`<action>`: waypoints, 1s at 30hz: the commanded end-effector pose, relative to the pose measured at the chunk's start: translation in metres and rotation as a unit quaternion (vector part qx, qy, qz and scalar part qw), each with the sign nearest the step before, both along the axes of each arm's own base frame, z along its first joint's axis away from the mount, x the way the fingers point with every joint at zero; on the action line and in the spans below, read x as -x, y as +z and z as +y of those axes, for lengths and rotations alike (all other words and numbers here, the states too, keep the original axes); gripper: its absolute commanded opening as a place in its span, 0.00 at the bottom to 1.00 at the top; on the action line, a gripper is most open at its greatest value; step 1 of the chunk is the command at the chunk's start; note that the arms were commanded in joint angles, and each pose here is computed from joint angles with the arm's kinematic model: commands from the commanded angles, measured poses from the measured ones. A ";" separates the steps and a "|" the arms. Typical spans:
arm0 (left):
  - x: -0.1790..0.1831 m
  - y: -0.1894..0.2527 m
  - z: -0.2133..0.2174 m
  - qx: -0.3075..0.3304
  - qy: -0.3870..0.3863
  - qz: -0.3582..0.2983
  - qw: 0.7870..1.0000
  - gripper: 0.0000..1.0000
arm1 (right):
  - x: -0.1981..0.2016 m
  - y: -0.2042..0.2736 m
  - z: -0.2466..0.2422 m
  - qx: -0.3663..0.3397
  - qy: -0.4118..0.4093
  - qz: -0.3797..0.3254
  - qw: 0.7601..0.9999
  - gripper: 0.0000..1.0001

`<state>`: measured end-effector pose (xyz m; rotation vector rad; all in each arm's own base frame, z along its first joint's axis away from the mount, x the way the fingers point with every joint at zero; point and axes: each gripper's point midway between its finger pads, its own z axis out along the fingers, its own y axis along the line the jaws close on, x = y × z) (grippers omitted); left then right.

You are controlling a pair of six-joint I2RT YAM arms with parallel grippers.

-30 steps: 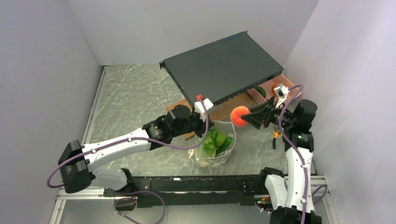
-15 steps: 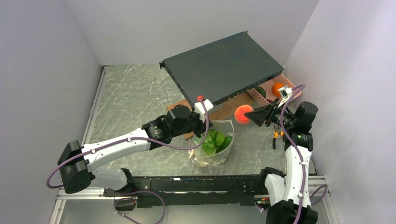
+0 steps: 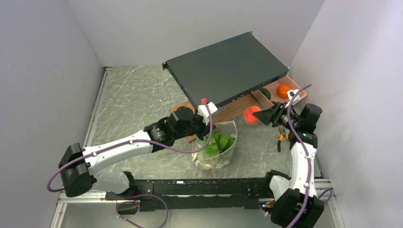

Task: Open the zip-top bag and remove the fake food
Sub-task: Place the fake fruit in the bin.

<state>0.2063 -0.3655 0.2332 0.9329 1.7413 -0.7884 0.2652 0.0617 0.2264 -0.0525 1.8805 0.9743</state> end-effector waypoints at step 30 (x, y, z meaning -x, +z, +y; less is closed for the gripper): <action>-0.003 -0.001 -0.004 -0.008 -0.012 -0.006 1.000 0.00 | -0.106 -0.028 -0.098 -0.028 -0.265 0.103 0.958 0.00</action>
